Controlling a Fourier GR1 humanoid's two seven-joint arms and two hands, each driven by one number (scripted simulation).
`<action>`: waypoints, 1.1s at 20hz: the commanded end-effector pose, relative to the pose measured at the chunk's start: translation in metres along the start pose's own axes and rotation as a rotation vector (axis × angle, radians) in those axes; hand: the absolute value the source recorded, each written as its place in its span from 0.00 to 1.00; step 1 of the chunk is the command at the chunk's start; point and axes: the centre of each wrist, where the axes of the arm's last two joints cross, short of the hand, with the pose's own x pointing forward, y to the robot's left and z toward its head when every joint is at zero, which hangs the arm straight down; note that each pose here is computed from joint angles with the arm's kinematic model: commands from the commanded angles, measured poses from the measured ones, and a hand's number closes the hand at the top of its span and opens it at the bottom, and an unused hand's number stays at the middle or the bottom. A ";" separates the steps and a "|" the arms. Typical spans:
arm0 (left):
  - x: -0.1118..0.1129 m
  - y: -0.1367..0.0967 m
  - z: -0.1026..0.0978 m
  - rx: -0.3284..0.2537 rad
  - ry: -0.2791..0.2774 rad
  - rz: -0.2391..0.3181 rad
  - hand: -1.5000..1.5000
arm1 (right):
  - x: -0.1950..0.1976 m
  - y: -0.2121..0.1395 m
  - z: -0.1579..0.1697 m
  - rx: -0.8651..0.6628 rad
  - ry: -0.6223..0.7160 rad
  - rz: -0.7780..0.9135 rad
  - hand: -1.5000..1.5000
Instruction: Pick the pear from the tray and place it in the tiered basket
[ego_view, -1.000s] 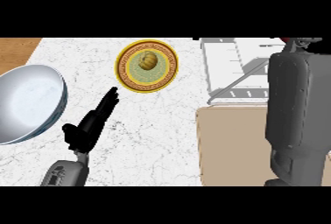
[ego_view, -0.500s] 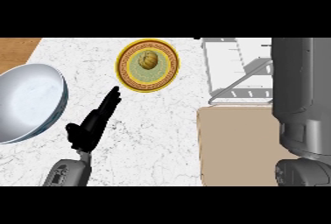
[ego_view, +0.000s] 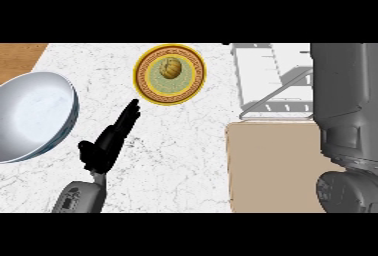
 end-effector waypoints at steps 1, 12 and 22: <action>0.000 0.000 0.001 -0.004 -0.001 0.005 0.50 | 0.006 0.002 0.007 0.050 0.250 -0.215 0.00; -0.004 0.007 0.009 0.025 0.025 -0.007 0.50 | -0.005 0.012 -0.003 -0.241 0.134 -0.376 0.00; -0.008 0.017 0.013 0.090 0.042 -0.018 0.50 | -0.018 -0.038 -0.008 -0.663 0.020 -0.458 0.00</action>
